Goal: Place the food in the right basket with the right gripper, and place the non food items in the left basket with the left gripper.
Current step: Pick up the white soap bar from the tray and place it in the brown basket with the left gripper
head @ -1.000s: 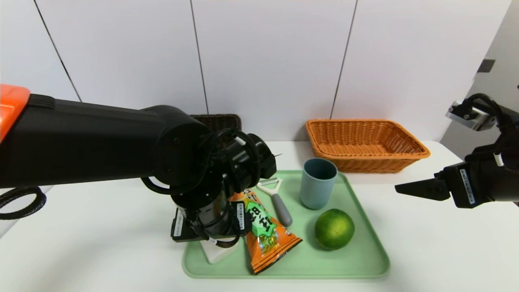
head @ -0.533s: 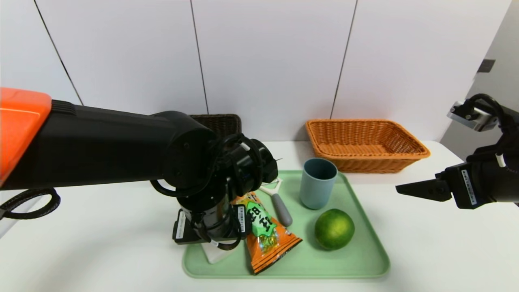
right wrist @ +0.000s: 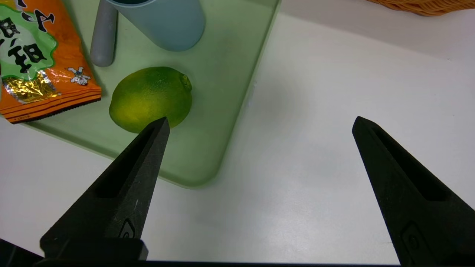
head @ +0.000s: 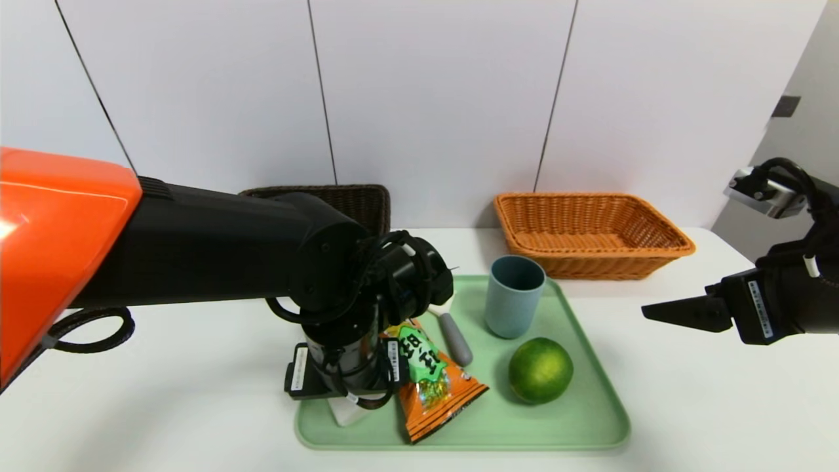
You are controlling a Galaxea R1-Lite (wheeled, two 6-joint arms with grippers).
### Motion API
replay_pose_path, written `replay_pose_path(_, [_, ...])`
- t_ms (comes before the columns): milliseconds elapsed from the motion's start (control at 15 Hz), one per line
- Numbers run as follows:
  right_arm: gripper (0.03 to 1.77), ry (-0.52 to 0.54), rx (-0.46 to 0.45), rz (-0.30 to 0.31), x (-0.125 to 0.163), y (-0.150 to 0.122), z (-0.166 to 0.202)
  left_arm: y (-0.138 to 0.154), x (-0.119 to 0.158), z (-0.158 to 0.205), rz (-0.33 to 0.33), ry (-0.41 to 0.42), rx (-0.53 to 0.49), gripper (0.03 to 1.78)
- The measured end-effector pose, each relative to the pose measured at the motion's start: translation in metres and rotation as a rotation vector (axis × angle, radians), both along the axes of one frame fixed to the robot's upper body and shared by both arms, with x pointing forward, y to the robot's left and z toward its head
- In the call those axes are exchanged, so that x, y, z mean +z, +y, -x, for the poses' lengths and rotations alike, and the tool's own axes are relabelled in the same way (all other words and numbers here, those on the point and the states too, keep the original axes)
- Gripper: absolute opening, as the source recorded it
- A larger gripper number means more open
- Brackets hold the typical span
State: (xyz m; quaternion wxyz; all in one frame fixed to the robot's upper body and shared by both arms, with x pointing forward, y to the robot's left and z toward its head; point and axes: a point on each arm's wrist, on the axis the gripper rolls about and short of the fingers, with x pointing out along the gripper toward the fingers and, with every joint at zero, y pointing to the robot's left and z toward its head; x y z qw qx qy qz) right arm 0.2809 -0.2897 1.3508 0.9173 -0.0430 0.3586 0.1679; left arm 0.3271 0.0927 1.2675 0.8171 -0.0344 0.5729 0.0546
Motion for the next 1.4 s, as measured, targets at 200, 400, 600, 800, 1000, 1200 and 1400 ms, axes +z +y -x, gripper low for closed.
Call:
replay_pose_path(200, [1.7, 0.002, 0.0, 0.001, -0.001, 0.0, 0.001, 0.002, -0.001, -0.004, 0.005, 0.0, 0.02, 1.69])
replay_pose_path(400, [1.7, 0.002, 0.004, 0.0, -0.001, 0.001, 0.001, 0.003, -0.002, -0.007, 0.015, -0.003, 0.057, 1.69])
replay_pose_path(600, [1.7, 0.002, 0.004, 0.0, -0.001, 0.001, 0.001, 0.005, -0.004, -0.011, 0.016, -0.001, 0.075, 1.69])
replay_pose_path(800, [1.7, 0.007, 0.008, 0.002, -0.002, 0.001, 0.001, 0.004, -0.005, -0.013, 0.017, 0.001, 0.079, 1.69])
replay_pose_path(1000, [1.7, 0.008, 0.008, 0.002, -0.002, 0.001, 0.002, 0.005, -0.006, -0.013, 0.014, 0.004, 0.081, 1.58])
replay_pose_path(1200, [1.7, 0.01, 0.008, 0.003, -0.003, 0.001, 0.002, 0.004, -0.009, -0.014, 0.004, 0.007, 0.083, 1.11])
replay_pose_path(1400, [1.7, 0.01, 0.008, 0.003, -0.003, 0.001, 0.002, 0.004, -0.009, -0.014, 0.002, 0.008, 0.081, 0.98])
